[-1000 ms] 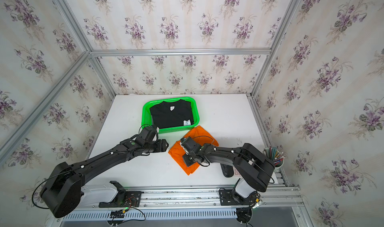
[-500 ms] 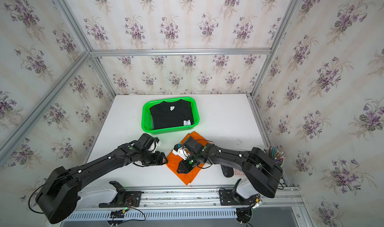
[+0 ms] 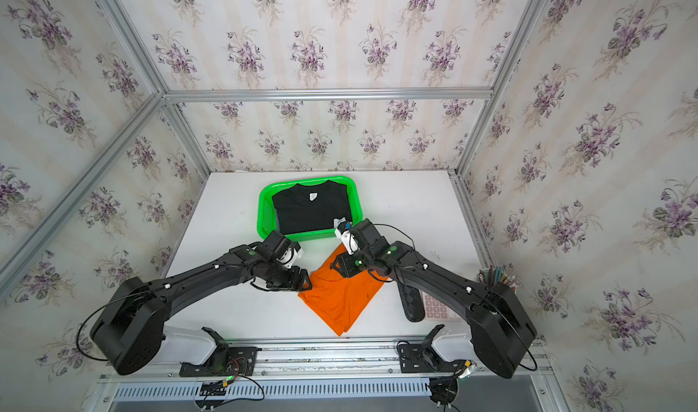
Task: Put the folded t-shirts into the basket
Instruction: Move the T-shirt to the center of the board, then pick up the T-shirt from the center of the board.
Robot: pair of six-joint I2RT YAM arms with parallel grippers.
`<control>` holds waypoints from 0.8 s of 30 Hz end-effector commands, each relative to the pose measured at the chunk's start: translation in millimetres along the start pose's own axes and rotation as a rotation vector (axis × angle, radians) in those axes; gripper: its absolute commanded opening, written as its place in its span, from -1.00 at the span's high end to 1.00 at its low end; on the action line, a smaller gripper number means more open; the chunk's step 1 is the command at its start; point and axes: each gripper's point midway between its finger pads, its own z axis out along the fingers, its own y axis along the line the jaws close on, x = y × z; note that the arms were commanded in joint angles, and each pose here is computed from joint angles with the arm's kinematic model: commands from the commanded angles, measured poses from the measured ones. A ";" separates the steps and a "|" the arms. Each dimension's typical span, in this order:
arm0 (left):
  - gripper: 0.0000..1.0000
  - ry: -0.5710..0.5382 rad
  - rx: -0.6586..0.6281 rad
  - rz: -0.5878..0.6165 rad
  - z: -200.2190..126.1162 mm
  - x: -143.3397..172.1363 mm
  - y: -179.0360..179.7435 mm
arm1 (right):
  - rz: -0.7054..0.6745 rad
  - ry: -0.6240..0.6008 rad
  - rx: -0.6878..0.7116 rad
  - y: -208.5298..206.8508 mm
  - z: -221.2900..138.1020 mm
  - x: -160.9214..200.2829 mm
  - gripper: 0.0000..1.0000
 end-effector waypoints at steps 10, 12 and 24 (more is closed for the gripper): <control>-0.45 0.146 -0.054 0.006 26.3 5.1 13.5 | 0.081 -0.038 0.132 -31.4 -6.2 -7.5 -0.06; -0.09 0.194 -0.029 0.020 33.1 6.8 10.2 | 0.095 -0.042 0.139 -33.9 -7.8 -9.6 -0.07; 1.00 0.235 -0.041 0.242 28.5 8.8 -3.0 | 0.305 -0.079 0.359 -95.0 -33.6 -22.3 -0.28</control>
